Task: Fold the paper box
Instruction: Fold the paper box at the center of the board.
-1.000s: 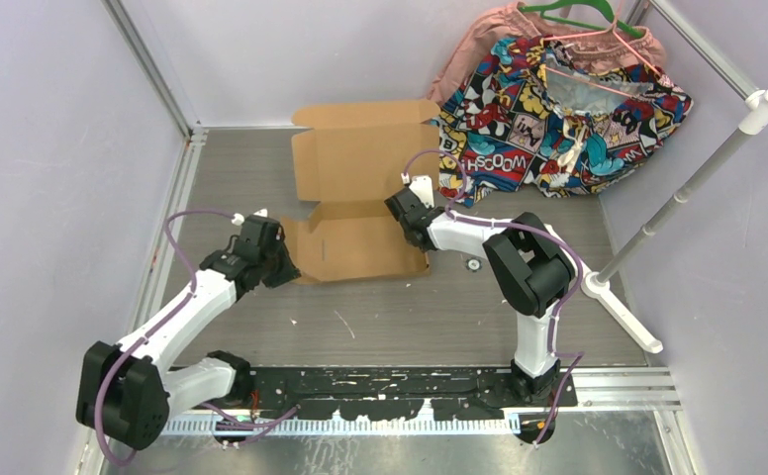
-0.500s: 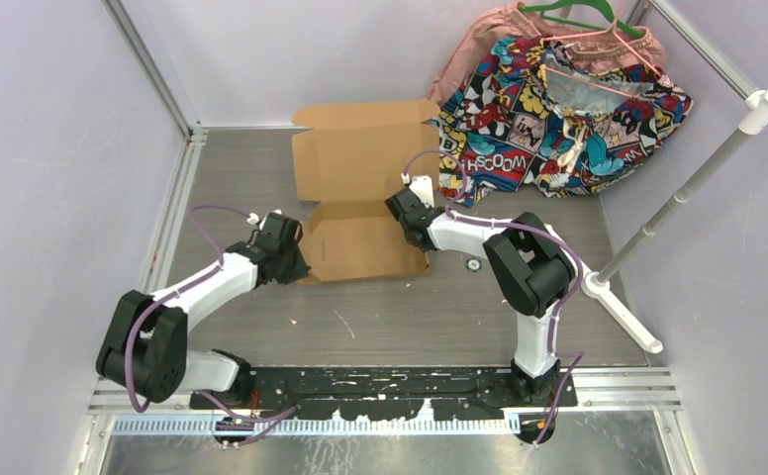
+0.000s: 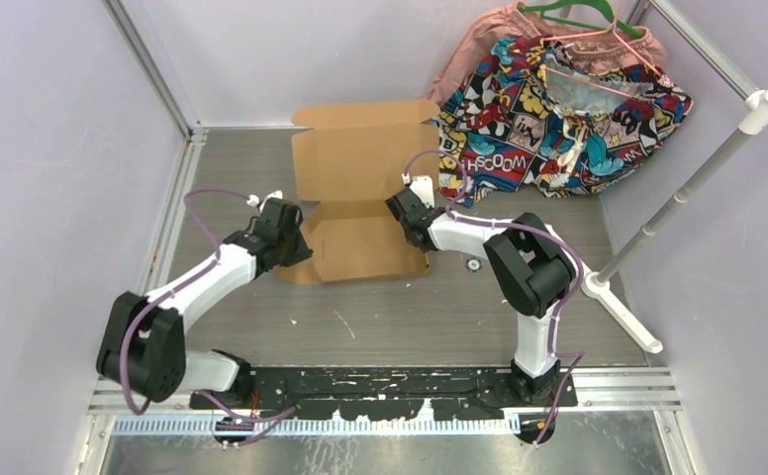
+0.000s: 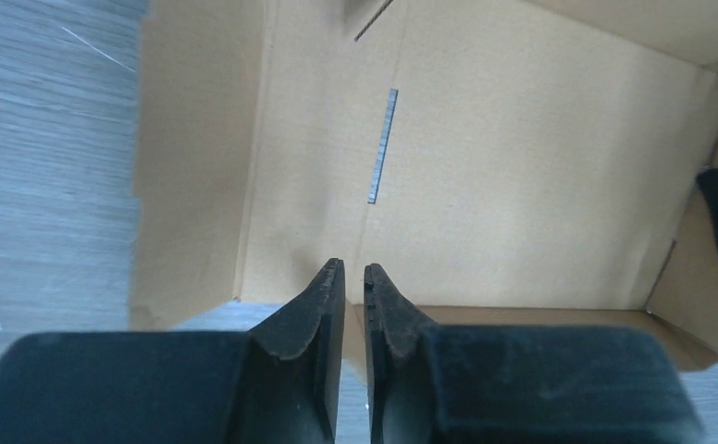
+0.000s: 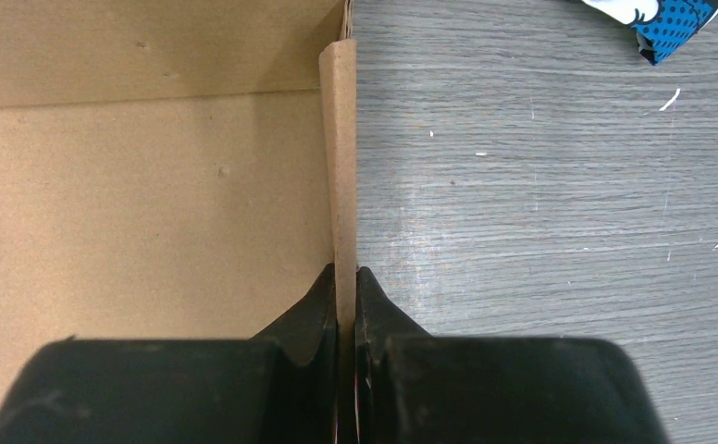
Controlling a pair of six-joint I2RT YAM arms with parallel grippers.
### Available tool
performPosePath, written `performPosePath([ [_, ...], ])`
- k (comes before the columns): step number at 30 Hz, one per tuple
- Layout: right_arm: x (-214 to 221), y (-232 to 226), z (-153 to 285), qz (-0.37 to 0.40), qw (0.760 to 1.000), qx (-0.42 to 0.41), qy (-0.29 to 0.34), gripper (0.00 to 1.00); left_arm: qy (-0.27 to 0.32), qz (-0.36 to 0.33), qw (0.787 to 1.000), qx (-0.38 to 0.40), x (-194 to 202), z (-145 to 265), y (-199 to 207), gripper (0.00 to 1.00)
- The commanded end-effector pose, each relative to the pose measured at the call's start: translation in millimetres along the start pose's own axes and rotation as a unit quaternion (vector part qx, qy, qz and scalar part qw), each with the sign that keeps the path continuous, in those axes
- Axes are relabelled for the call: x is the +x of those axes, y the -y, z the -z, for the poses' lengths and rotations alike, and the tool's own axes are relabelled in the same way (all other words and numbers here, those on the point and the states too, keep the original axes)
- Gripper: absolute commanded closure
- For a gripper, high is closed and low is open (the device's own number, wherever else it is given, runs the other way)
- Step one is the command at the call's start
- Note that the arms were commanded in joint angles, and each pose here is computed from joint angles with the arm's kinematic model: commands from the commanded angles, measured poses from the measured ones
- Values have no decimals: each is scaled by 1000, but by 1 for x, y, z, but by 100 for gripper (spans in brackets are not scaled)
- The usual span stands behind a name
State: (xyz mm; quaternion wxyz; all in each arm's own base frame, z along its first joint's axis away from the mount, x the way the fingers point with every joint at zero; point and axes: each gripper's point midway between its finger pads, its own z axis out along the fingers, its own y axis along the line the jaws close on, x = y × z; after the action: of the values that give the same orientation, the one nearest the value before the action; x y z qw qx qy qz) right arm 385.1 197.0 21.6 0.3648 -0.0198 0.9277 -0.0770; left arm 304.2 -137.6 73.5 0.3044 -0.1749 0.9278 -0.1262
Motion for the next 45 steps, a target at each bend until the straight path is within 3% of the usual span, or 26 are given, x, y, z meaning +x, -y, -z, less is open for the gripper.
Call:
performPosePath([
  [1,46,7,-9,25,997,3,-66,99,66,-19,998,-5,-39,47,3,83],
  [7,47,6,-10,27,997,-1,-68,99,106,-10,993,-44,-57,80,-26,58],
  [13,46,5,-10,27,997,-4,-69,99,102,49,990,-90,-65,68,-82,57],
  [21,47,4,-11,29,997,-7,-70,99,85,76,982,-151,-64,42,-122,79],
  [33,52,3,-12,32,997,-13,-73,99,36,99,987,-118,-40,-29,-118,79],
  [45,52,4,-13,34,997,-8,-72,99,-4,120,992,-26,-26,-64,-89,83],
])
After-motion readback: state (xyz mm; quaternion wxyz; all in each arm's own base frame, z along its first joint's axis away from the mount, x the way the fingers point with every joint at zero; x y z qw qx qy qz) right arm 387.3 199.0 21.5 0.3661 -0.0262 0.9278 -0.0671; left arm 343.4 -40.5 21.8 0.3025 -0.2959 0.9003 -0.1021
